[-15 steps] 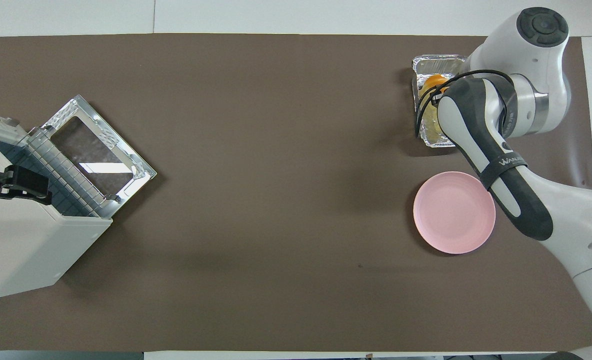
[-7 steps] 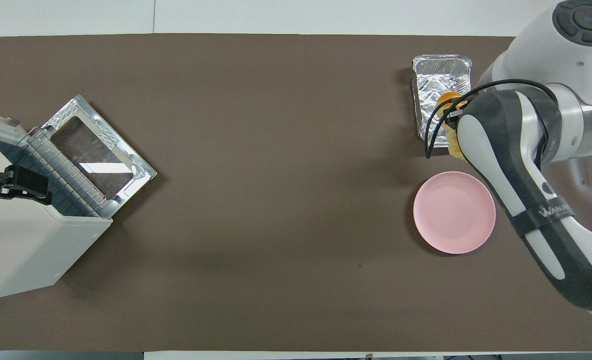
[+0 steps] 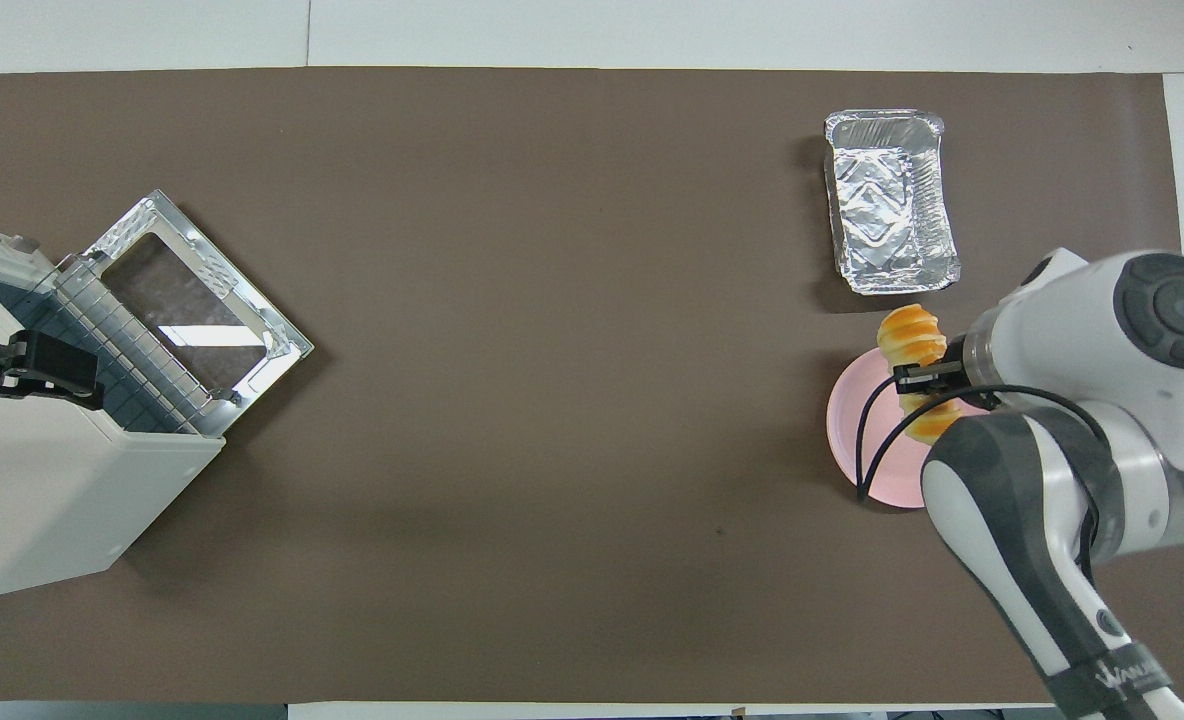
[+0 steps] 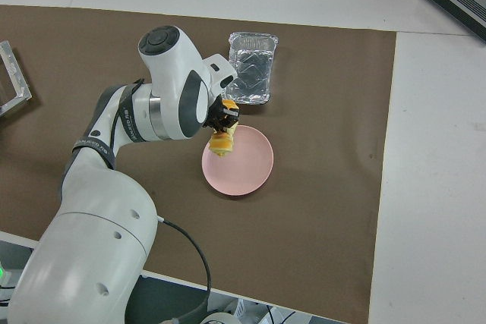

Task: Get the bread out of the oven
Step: 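Lift the bread with the right gripper and lower it onto the pink plate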

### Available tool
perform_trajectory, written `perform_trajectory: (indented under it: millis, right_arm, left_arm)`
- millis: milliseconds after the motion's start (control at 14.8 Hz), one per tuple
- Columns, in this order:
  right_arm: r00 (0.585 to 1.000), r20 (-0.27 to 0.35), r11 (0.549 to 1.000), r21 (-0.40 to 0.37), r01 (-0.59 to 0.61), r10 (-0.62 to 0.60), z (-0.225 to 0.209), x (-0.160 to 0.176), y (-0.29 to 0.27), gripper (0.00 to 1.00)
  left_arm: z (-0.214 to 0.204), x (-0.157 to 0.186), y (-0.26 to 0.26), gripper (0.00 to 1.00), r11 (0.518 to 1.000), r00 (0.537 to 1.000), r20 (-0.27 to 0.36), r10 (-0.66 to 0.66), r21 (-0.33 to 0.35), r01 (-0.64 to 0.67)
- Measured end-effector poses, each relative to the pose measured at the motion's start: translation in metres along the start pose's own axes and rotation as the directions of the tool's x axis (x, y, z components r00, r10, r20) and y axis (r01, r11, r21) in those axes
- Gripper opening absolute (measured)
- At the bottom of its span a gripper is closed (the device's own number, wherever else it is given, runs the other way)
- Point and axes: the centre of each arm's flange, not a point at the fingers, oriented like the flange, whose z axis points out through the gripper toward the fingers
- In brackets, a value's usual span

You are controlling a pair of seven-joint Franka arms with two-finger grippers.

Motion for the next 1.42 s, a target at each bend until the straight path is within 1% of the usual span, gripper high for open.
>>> perform_trajectory:
  millis: [135, 270, 472, 674, 809, 944, 1011, 1079, 1146, 1213, 1281, 1348, 1416]
  right_arm:
    - [0.999, -0.050, 1.000, 0.004, 0.004, -0.004, 0.028, -0.032, -0.001, 0.09]
    - [0.996, -0.088, 1.000, 0.009, 0.008, -0.007, 0.055, -0.052, -0.003, 0.09]
    - [0.994, -0.109, 1.000, 0.015, 0.010, -0.008, 0.075, -0.060, -0.004, 0.09]
    - [0.994, -0.107, 1.000, 0.018, 0.010, -0.008, 0.084, -0.058, -0.004, 0.09]
    - [0.995, -0.103, 1.000, 0.018, 0.009, -0.008, 0.085, -0.058, -0.004, 0.26]
    - [0.995, -0.101, 1.000, 0.018, 0.009, -0.008, 0.084, -0.057, -0.004, 0.46]
    - [0.996, -0.088, 1.000, 0.016, 0.009, -0.007, 0.081, -0.055, -0.003, 0.56]
    - [0.998, -0.061, 1.000, 0.012, 0.009, -0.008, 0.075, -0.053, -0.003, 0.66]
    - [0.999, -0.028, 1.000, 0.007, 0.015, -0.015, 0.064, -0.048, -0.002, 0.73]
    - [0.999, -0.002, 0.999, 0.002, 0.033, -0.033, 0.049, -0.042, -0.001, 0.88]
    - [0.998, 0.007, 0.998, 0.000, 0.056, -0.056, 0.031, -0.034, 0.000, 0.97]
    - [0.998, -0.003, 0.998, -0.002, 0.069, -0.069, 0.011, -0.026, 0.002, 1.00]
    - [0.997, -0.021, 0.997, -0.003, 0.071, -0.071, -0.009, -0.017, 0.005, 1.00]
  left_arm:
    - [0.000, 0.000, 0.000, 1.00, 1.000, 1.000, 0.000, 0.000, 0.000, 0.000]
    - [0.000, 0.000, 0.000, 1.00, 1.000, 1.000, 0.000, 0.000, 0.000, 0.000]
    - [0.000, 0.000, 0.000, 1.00, 1.000, 1.000, 0.000, 0.000, 0.000, 0.000]
    - [0.000, 0.000, 0.000, 1.00, 1.000, 1.000, 0.000, 0.000, 0.000, 0.000]
    - [0.000, 0.000, 0.000, 1.00, 1.000, 1.000, 0.000, 0.000, 0.000, 0.000]
    - [0.000, 0.000, 0.000, 1.00, 1.000, 1.000, 0.000, 0.000, 0.000, 0.000]
    - [0.000, 0.000, 0.000, 1.00, 1.000, 1.000, 0.000, 0.000, 0.000, 0.000]
    - [0.000, 0.000, 0.000, 1.00, 1.000, 1.000, 0.000, 0.000, 0.000, 0.000]
    - [0.000, 0.000, 0.000, 1.00, 1.000, 1.000, 0.000, 0.000, 0.000, 0.000]
    - [0.000, 0.000, 0.000, 1.00, 1.000, 1.000, 0.000, 0.000, 0.000, 0.000]
    - [0.000, 0.000, 0.000, 1.00, 1.000, 1.000, 0.000, 0.000, 0.000, 0.000]
    - [0.000, 0.000, 0.000, 1.00, 1.000, 1.000, 0.000, 0.000, 0.000, 0.000]
    - [0.000, 0.000, 0.000, 1.00, 1.000, 1.000, 0.000, 0.000, 0.000, 0.000]
